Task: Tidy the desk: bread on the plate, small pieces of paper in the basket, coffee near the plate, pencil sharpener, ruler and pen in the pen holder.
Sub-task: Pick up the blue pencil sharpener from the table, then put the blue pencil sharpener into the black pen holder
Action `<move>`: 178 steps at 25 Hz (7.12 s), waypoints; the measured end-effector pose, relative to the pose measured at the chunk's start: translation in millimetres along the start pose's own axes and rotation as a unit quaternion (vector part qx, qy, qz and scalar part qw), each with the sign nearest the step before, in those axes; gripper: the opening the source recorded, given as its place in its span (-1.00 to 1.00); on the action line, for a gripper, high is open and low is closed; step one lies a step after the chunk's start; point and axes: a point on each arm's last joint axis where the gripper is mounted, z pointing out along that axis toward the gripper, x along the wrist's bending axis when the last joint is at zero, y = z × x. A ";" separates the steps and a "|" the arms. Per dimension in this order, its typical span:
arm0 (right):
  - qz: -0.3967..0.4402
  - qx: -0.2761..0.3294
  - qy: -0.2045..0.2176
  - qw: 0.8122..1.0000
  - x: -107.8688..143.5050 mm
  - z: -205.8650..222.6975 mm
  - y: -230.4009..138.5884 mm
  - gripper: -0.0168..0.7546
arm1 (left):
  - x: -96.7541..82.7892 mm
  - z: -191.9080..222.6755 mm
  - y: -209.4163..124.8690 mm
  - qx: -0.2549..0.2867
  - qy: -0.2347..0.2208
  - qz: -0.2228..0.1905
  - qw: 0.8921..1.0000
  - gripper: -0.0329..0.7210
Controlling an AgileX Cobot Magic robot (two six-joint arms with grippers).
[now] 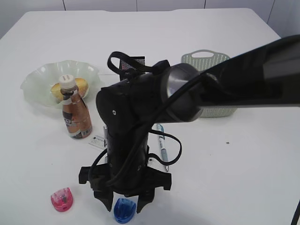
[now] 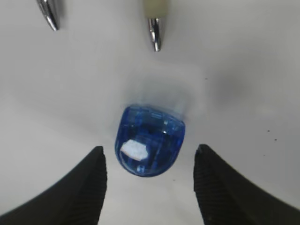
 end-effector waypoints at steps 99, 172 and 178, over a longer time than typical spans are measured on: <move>-0.136 -0.364 0.416 0.822 -128.7 -131.8 224.1 -0.15 | -9.0 -0.3 -0.5 0.004 -0.049 -0.026 0.998 0.19; -0.089 -0.378 0.446 0.806 -118.9 -100.6 260.6 0.00 | -9.0 -0.3 0.9 -0.004 -0.050 -0.027 0.998 0.19; -0.090 -0.377 0.448 0.806 -118.7 -100.7 260.3 0.16 | -9.0 -0.3 0.9 -0.004 -0.050 -0.027 0.998 0.19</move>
